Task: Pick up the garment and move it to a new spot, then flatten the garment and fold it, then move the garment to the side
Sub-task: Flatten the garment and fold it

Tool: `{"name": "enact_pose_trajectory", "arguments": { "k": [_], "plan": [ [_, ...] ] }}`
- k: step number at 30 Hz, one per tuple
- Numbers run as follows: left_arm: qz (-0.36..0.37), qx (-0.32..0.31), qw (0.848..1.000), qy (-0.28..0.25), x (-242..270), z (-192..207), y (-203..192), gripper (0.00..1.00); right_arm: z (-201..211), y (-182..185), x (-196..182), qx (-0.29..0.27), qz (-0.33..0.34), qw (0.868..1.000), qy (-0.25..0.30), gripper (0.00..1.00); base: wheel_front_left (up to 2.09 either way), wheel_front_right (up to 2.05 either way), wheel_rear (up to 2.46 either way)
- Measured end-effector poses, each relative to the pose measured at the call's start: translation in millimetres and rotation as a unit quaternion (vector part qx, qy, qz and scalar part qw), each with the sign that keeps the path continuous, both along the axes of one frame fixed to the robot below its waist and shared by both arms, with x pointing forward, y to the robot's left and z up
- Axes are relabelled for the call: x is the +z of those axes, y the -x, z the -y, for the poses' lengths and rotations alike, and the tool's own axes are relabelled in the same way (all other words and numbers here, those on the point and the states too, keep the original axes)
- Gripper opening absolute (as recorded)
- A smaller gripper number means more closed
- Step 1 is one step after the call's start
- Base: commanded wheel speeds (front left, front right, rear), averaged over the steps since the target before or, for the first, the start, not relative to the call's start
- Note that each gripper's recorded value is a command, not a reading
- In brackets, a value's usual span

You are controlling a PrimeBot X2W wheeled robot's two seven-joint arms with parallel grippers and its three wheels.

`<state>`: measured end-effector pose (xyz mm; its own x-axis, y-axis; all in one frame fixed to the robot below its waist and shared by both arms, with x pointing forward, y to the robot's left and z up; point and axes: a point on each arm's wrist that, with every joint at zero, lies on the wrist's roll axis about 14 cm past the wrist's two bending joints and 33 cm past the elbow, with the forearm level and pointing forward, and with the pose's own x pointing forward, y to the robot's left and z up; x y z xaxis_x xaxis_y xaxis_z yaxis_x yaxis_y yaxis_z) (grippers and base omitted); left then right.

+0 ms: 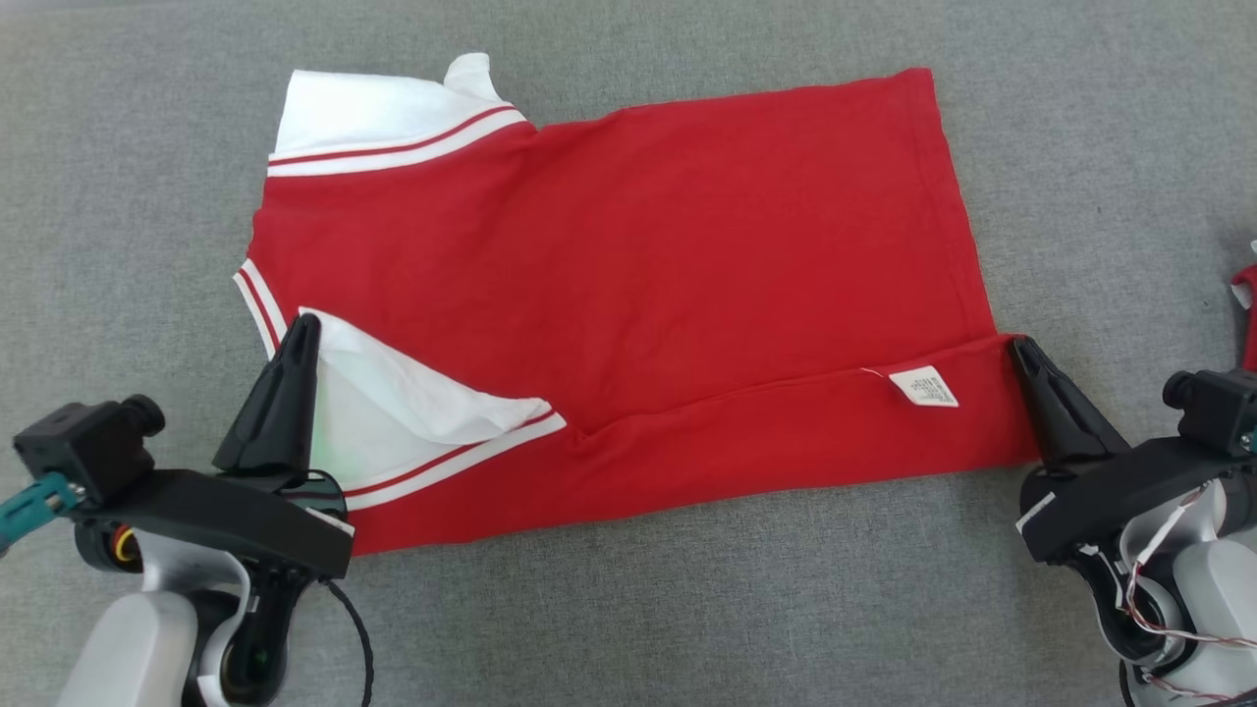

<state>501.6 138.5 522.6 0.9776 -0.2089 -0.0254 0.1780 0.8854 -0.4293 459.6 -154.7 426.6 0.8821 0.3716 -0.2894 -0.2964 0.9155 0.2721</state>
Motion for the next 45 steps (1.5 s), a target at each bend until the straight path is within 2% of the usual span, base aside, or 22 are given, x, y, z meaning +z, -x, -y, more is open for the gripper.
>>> {"name": "enact_pose_trajectory", "arguments": {
  "k": [1, 2, 3, 4, 7, 12, 20, 26, 34, 45],
  "plan": [
    [-0.005, 0.001, 1.000, -0.001, -5, 0, -1, 0.24, 0, -1, -1, 0.001, 0.001, 1.000, 0.000, 0.13, 0.00, 0.00, 0.00],
    [-0.011, -0.002, 1.000, -0.002, -9, 1, -1, 0.48, -2, -2, 1, 0.001, 0.005, 1.000, -0.004, 0.46, 0.00, 0.00, 0.00],
    [-0.014, 0.000, 1.000, 0.000, -12, 1, -2, 1.00, -3, -3, 1, 0.002, 0.008, 1.000, -0.007, 0.95, 0.00, 0.00, 0.00],
    [-0.012, 0.002, 1.000, 0.002, -13, 1, -3, 1.00, -3, -2, 1, 0.002, 0.007, 1.000, -0.008, 1.00, 0.00, 0.00, 0.00],
    [0.001, 0.013, 1.000, -0.006, -12, -2, -3, 1.00, 1, -3, 3, -0.008, 0.019, 1.000, -0.010, 1.00, 0.00, 0.00, 0.00],
    [0.051, 0.055, 0.995, -0.065, 2, -15, 0, 1.00, 9, 0, 16, -0.031, 0.058, 0.998, -0.014, 1.00, 0.00, 0.00, 0.00],
    [0.099, 0.110, 0.978, -0.147, 15, -28, 24, 1.00, 13, 14, 47, -0.053, 0.137, 0.989, 0.019, 1.00, 0.00, 0.00, 0.00],
    [0.102, 0.126, 0.971, -0.177, 13, -29, 48, 1.00, 12, 31, 63, -0.058, 0.169, 0.983, 0.051, 1.00, 0.00, 0.00, 0.00],
    [0.087, 0.118, 0.970, -0.194, 5, -27, 76, 1.00, -3, 55, 71, -0.041, 0.174, 0.982, 0.067, 1.00, 0.00, 0.00, 0.00],
    [0.094, 0.132, 0.972, -0.173, 11, -36, 91, 1.00, -16, 70, 80, -0.031, 0.173, 0.983, 0.061, 1.00, 0.00, 0.00, 0.00]
  ]
}}
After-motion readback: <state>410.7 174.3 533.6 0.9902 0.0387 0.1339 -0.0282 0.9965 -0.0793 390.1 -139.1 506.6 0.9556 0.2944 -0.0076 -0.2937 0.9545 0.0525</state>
